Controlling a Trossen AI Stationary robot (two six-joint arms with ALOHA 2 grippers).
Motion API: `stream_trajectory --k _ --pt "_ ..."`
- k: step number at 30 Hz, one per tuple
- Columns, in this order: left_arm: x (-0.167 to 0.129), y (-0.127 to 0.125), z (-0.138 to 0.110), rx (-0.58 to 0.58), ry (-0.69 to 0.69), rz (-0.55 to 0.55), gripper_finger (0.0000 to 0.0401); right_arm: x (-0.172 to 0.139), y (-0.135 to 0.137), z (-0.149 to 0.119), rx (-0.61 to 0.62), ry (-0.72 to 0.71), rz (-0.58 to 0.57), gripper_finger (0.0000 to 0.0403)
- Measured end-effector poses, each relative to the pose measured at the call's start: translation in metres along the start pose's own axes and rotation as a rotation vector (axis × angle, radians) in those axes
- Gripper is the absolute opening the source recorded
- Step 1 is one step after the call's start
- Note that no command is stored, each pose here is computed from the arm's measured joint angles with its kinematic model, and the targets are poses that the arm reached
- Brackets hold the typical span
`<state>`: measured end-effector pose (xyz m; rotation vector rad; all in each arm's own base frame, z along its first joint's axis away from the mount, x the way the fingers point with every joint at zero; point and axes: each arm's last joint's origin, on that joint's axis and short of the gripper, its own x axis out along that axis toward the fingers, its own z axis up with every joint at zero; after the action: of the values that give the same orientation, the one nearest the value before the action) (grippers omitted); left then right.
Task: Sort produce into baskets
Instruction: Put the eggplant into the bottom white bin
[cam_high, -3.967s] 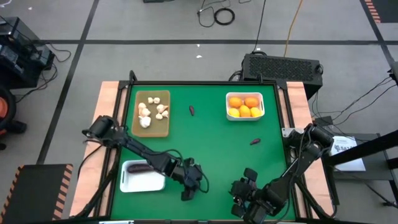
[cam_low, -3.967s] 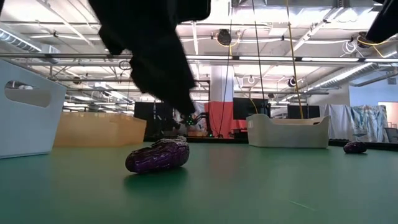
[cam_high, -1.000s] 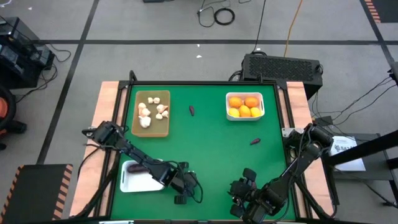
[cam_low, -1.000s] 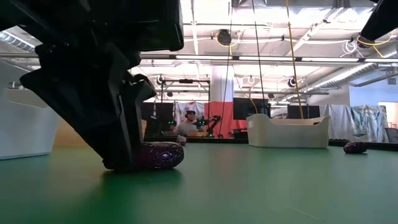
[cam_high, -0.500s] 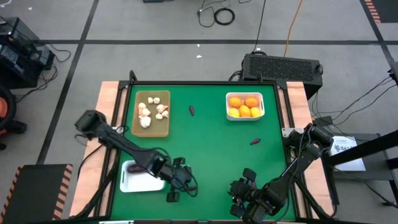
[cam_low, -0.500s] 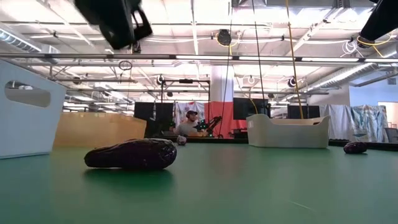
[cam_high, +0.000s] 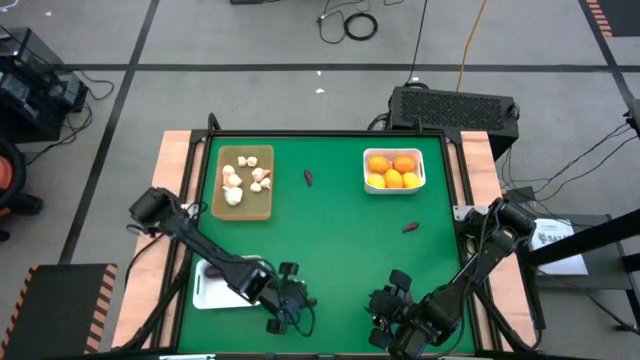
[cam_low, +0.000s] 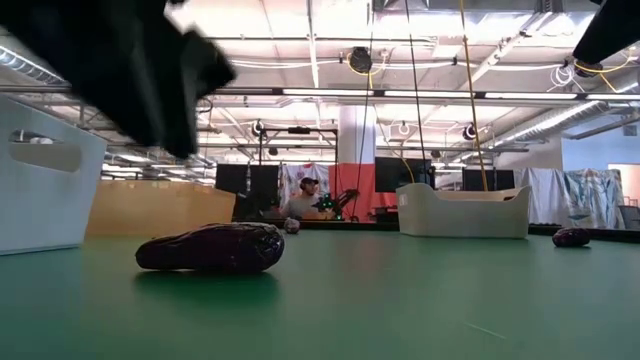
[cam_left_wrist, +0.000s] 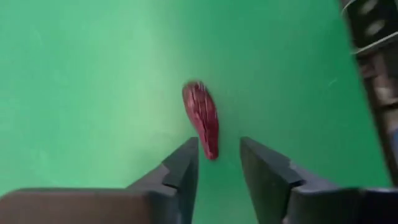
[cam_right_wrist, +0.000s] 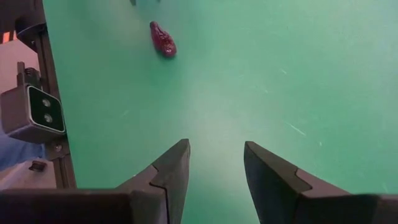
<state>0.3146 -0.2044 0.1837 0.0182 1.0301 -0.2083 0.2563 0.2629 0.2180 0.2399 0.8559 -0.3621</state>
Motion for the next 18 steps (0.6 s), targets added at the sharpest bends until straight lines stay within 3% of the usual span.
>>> stream_trajectory --k 8,18 --pt "0.029 0.0 -0.012 -0.038 0.079 0.025 0.018 0.0 0.0 0.0 0.002 -0.001 0.003 0.0144" --pt "0.047 0.001 -0.015 -0.033 0.088 0.029 0.0187 0.0 0.0 0.0 0.002 -0.001 0.002 0.0144"
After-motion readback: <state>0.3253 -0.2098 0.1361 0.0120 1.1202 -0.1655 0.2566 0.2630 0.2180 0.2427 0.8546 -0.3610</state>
